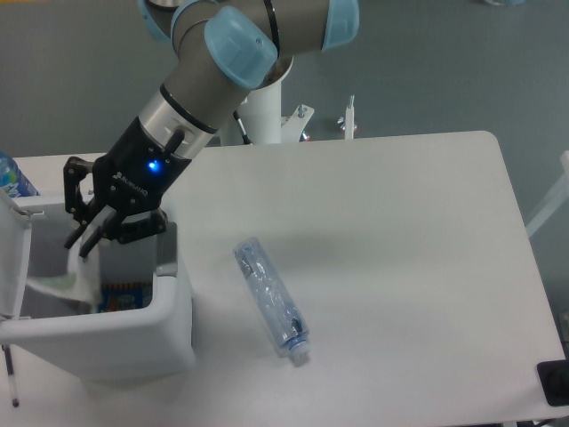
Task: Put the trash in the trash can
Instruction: 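Move the open gripper back over the clear plastic bottle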
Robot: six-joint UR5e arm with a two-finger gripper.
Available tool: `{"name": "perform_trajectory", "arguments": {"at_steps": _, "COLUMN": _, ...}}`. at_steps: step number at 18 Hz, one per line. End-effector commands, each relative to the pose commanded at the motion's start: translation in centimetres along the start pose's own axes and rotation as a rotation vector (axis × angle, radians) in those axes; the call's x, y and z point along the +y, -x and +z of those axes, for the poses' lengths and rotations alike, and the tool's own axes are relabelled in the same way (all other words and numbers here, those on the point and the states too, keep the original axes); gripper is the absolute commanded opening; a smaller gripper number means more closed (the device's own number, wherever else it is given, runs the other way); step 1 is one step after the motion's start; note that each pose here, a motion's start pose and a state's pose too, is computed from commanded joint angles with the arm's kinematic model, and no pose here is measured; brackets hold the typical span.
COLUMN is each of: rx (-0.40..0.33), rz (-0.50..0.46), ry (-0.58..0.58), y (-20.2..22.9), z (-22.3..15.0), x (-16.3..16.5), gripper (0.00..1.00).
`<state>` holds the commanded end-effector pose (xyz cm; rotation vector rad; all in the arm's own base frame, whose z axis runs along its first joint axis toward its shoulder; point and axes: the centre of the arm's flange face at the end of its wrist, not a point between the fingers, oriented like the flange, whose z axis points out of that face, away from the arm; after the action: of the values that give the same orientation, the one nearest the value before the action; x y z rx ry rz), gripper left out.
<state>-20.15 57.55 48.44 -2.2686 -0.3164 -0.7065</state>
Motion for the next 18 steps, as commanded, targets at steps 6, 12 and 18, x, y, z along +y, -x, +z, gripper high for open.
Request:
{"name": "perform_trajectory", "arguments": {"at_steps": 6, "rx": -0.047, "rz": -0.009, "ry": -0.044, "y": 0.7, "z": -2.7, "x": -1.4, "gripper": 1.00}}
{"name": "perform_trajectory", "arguments": {"at_steps": 12, "rx": -0.343, "rz": -0.167, "ry": -0.140, "y": 5.4, "z": -11.1, "x": -2.4, "gripper": 1.00}}
{"name": "perform_trajectory", "arguments": {"at_steps": 18, "rx": -0.552, "rz": -0.254, "ry": -0.112, "y": 10.2, "z": -14.4, "x": -2.2, "gripper": 1.00}}
